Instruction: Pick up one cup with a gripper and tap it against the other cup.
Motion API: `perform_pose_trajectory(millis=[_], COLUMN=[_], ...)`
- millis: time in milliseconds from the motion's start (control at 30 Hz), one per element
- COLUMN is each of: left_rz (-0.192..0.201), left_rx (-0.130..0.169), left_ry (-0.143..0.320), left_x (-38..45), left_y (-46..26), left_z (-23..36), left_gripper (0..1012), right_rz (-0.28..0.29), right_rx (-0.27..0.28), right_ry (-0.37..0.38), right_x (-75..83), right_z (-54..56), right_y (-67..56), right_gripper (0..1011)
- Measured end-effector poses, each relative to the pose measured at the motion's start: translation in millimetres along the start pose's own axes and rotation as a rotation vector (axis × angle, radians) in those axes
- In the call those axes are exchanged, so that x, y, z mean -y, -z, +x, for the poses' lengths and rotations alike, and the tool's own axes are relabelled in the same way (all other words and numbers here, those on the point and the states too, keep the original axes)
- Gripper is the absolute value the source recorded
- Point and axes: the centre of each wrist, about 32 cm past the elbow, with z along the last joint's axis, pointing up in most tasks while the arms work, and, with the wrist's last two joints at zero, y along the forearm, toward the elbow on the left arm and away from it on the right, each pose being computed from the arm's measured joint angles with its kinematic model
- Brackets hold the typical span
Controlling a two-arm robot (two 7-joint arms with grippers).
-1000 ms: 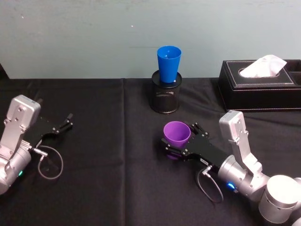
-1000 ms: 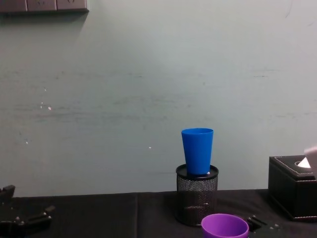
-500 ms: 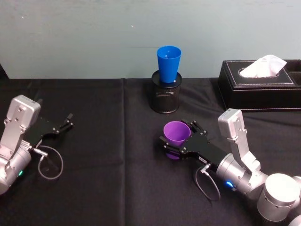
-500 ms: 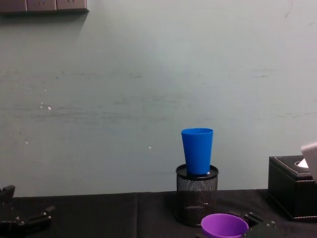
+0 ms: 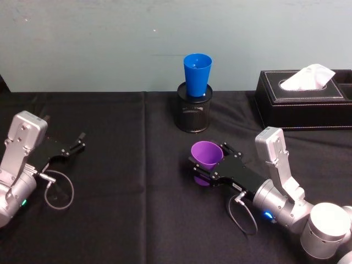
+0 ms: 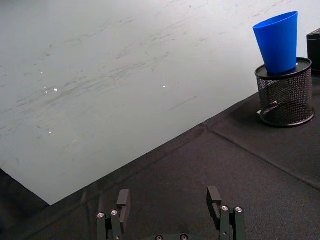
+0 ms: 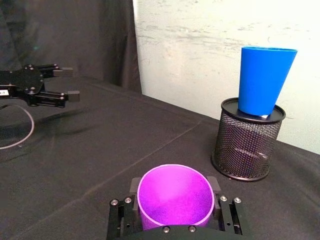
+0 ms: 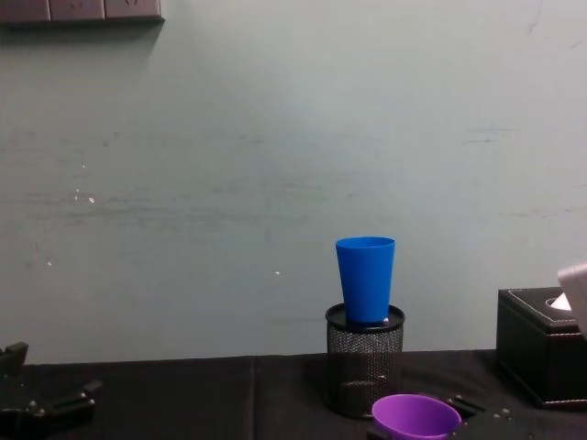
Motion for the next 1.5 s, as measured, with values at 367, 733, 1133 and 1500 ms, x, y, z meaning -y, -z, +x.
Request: perform_pose_trajectory(millis=[367,733,1133,1500], left_rz=[0.000,0.000,0.000,0.000], left_rx=[0.000,0.000,0.000,0.000], left_ry=[0.000,0.000,0.000,0.000], left_x=[0.0,0.0,0.0,0.0], left_y=[0.0,0.0,0.0,0.0], left_z=[0.0,0.0,0.0,0.0], left_gripper=[1000,1000,1000,1000], right_rz=[0.005,0.025,0.017,0.023], right_rx=[0.007,0.056,-0.010,-0.037], right_ry=[0.002,0.001,0.003,0.006], right_x=[0.6,3.9,3.6,2.3], right_z=[0.4,8.6,17.2,16.9], right_y=[-2.4,-53.0,-107.6,-113.6], right_gripper=[751,751,751,751])
